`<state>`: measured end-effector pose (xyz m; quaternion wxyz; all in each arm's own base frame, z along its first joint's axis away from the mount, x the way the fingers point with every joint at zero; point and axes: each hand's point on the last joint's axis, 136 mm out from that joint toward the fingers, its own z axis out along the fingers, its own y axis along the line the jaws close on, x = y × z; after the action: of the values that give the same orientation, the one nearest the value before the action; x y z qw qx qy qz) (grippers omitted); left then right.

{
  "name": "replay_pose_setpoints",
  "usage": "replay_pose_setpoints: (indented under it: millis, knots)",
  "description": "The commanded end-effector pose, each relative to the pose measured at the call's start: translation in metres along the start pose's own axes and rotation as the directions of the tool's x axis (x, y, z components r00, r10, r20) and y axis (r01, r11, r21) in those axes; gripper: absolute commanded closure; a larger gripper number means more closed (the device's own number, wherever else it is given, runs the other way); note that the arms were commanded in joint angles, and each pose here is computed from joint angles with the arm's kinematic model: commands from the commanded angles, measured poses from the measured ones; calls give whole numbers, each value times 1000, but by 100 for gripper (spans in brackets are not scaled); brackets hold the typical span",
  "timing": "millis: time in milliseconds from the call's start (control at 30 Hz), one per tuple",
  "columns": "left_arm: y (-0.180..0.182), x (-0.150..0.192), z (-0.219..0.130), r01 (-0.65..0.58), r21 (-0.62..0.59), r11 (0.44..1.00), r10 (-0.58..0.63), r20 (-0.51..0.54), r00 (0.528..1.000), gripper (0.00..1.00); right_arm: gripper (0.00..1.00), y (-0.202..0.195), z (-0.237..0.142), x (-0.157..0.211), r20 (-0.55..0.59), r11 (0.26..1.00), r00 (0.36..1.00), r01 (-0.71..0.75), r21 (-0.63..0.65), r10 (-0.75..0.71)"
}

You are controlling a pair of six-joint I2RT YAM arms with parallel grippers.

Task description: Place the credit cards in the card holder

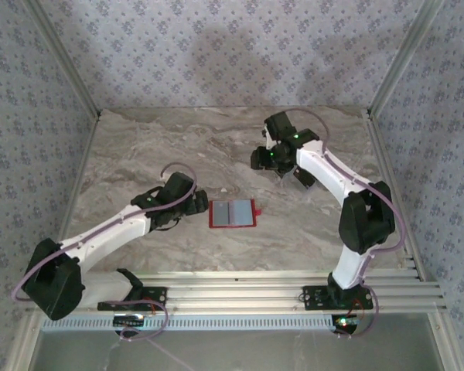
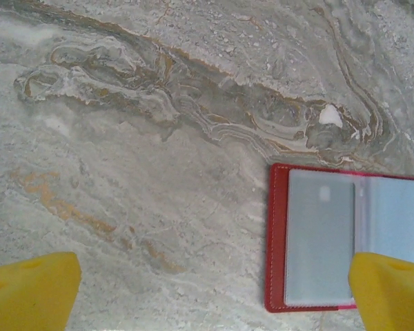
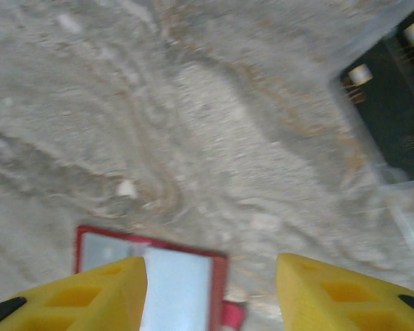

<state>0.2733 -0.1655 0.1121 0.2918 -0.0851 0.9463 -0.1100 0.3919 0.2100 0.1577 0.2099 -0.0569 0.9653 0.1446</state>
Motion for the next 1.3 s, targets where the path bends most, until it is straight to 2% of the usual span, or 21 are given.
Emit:
replay_pose_setpoints:
  millis: [0,267,567,1067,1267]
  knots:
    - [-6,-11,5,20,5,1000,-20,-8,1000,0,47,-25,1,-5,-42,979,990,137,148,-132]
    - [-18,-21,19,7,1,1000,-7,-34,999,0,52,-56,25,-23,-127,900,959,280,333,-252]
    - [-20,-18,25,-16,-2,1000,16,-65,998,0,56,-76,53,-31,-202,829,932,359,428,-300]
    - [-15,-13,36,-8,-5,1000,8,-83,996,0,56,-104,85,-25,-280,799,920,379,467,-273]
    - [-15,-12,37,-7,-6,1000,7,-85,996,0,60,-99,89,-19,-282,824,923,367,432,-263]
